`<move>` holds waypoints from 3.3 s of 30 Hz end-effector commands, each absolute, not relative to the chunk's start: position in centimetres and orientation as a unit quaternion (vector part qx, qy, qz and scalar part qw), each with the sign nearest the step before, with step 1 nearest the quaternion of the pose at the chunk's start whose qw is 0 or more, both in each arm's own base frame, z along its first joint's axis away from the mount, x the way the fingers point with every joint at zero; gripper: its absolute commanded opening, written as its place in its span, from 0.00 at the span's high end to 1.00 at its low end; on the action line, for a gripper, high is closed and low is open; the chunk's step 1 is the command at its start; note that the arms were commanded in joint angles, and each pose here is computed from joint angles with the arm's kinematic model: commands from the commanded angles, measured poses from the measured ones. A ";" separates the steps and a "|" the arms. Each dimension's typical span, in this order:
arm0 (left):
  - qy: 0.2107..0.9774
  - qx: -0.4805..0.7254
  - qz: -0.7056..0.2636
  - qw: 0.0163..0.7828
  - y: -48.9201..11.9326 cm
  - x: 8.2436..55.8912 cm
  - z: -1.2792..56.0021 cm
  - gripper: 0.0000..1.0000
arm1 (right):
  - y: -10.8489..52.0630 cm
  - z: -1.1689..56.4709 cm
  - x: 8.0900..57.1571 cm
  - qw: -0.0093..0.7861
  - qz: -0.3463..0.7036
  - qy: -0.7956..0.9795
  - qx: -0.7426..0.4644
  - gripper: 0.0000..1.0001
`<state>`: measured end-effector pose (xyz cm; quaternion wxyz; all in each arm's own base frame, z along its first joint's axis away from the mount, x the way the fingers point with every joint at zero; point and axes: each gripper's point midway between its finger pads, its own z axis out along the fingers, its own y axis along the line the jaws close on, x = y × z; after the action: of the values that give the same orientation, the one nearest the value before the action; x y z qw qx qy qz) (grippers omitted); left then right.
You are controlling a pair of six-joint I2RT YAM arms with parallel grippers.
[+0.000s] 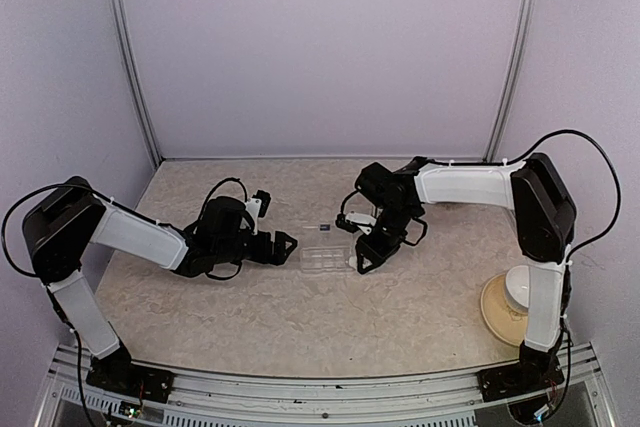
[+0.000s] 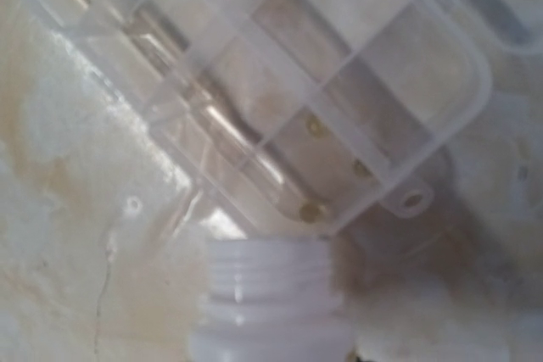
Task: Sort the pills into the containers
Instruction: Pour the pill into the compartment of the pill container.
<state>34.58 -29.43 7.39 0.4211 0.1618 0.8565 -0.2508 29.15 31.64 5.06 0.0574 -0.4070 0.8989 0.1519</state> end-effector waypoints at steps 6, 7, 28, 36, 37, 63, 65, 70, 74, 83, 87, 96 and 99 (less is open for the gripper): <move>0.850 0.168 -0.261 0.425 -30.1 34.6 7.9 0.01 | 31.8 4.5 28.6 0.029 0.141 0.902 -0.407 0.75; 0.851 0.168 -0.261 0.424 -30.1 34.6 7.8 0.01 | 31.8 4.6 28.7 0.029 0.140 0.902 -0.407 0.75; 0.850 0.168 -0.262 0.425 -30.2 34.6 7.9 0.01 | 31.5 5.0 28.8 0.013 0.125 0.904 -0.409 0.74; 0.850 0.169 -0.262 0.425 -30.2 34.6 8.0 0.01 | 31.6 4.8 28.8 0.014 0.128 0.903 -0.410 0.74; 0.850 0.168 -0.262 0.425 -30.2 34.6 7.9 0.01 | 31.7 4.7 28.8 0.014 0.130 0.903 -0.410 0.74; 0.851 0.168 -0.258 0.425 -30.1 34.7 7.8 0.01 | 32.7 5.8 29.6 0.069 0.156 0.894 -0.413 0.75; 0.851 0.168 -0.259 0.425 -30.2 34.7 7.8 0.01 | 32.7 5.9 29.6 0.073 0.156 0.894 -0.413 0.75; 0.851 0.169 -0.259 0.425 -30.1 34.7 7.8 0.01 | 32.8 6.5 29.7 0.088 0.160 0.892 -0.413 0.75; 0.851 0.168 -0.259 0.425 -30.1 34.7 7.8 0.01 | 32.9 6.8 29.7 0.099 0.167 0.889 -0.414 0.75; 0.851 0.168 -0.259 0.425 -30.2 34.6 7.8 0.01 | 33.0 7.5 29.8 0.129 0.176 0.883 -0.416 0.75; 0.851 0.168 -0.258 0.426 -30.1 34.7 7.8 0.01 | 33.3 8.3 30.1 0.169 0.188 0.871 -0.421 0.75; 0.852 0.165 -0.254 0.426 -30.0 34.8 7.8 0.01 | 33.4 10.5 29.9 0.277 0.219 0.828 -0.435 0.75; 0.852 0.164 -0.251 0.428 -29.9 34.8 7.8 0.01 | 33.4 11.3 29.4 0.316 0.238 0.808 -0.437 0.75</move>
<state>34.46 -29.56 7.39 0.4203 0.1638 0.8562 -0.2518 29.23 31.76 8.50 0.2315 -0.4218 0.8530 0.2020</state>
